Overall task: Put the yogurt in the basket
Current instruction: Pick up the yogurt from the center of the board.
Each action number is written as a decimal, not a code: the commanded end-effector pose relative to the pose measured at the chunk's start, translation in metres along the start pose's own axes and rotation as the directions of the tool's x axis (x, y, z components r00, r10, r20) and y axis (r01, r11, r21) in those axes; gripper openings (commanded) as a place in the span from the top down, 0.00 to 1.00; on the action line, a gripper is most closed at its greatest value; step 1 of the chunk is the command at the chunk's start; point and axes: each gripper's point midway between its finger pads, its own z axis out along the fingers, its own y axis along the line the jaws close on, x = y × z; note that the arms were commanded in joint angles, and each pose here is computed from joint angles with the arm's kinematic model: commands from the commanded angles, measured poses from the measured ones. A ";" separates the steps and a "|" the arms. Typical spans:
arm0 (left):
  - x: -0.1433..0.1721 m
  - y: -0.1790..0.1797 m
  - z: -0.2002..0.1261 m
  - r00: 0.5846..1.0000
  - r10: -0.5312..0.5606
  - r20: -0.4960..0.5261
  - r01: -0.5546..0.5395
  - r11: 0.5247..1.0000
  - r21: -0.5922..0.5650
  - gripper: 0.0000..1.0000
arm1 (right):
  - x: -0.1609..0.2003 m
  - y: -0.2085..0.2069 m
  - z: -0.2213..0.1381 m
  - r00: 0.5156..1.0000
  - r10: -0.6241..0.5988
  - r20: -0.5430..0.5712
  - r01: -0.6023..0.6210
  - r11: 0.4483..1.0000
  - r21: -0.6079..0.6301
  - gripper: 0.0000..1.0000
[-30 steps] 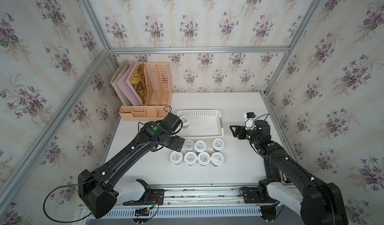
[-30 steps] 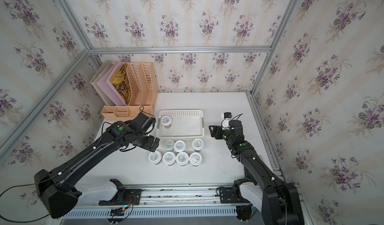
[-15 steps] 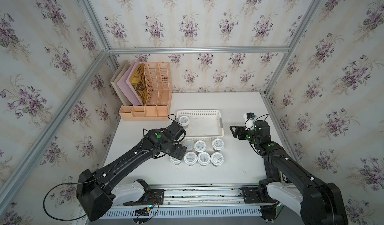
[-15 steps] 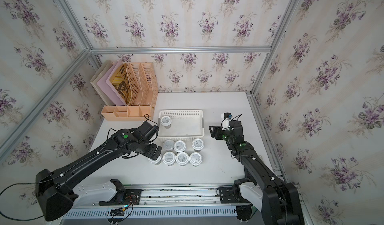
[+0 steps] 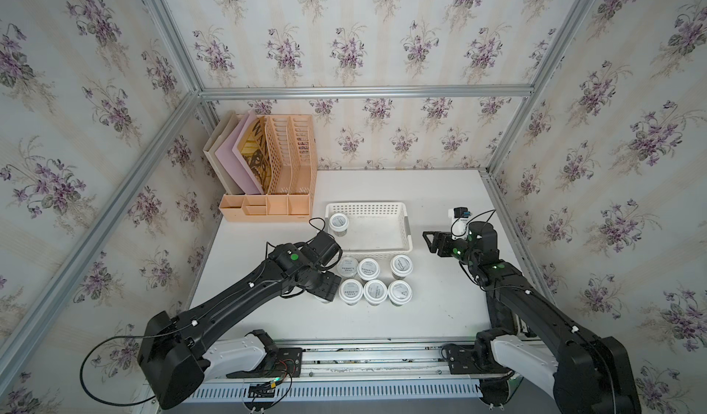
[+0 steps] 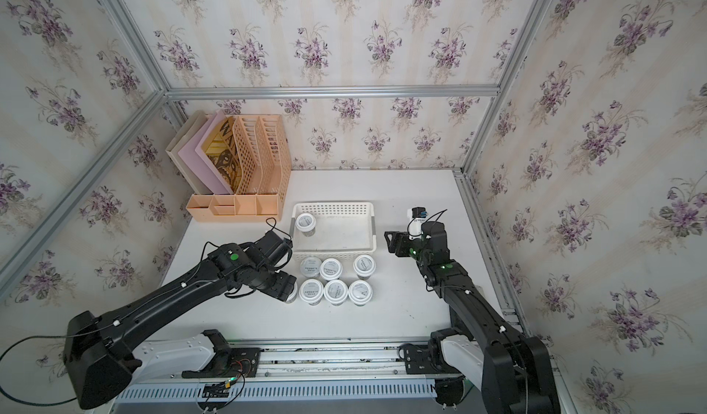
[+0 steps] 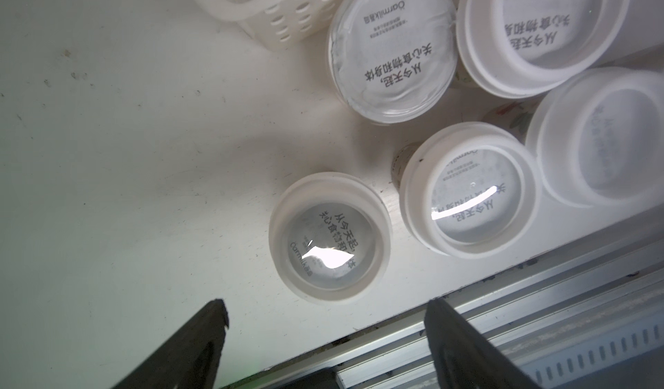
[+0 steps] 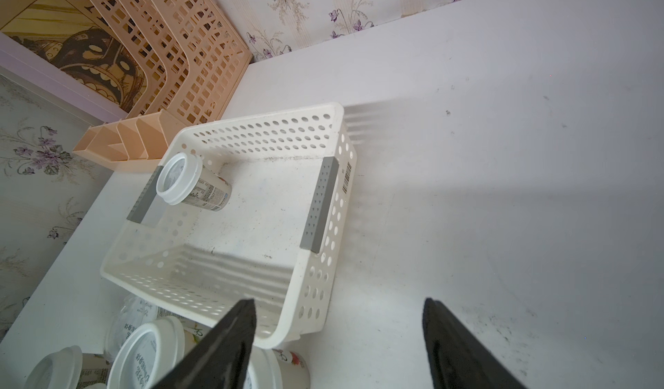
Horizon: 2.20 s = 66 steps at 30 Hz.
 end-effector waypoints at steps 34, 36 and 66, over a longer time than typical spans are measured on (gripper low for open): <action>0.005 -0.002 0.038 0.998 -0.022 -0.063 0.021 1.000 -0.015 0.23 | -0.004 0.004 -0.001 1.000 -0.005 0.012 0.005 1.000 -0.013 0.22; 0.004 -0.003 0.037 0.998 -0.021 -0.060 0.021 1.000 -0.014 0.24 | -0.004 0.004 -0.001 1.000 -0.006 0.013 0.006 1.000 -0.012 0.22; 0.005 -0.002 0.038 0.998 -0.025 -0.063 0.024 1.000 -0.017 0.28 | -0.004 0.004 -0.001 1.000 -0.006 0.013 0.007 1.000 -0.014 0.22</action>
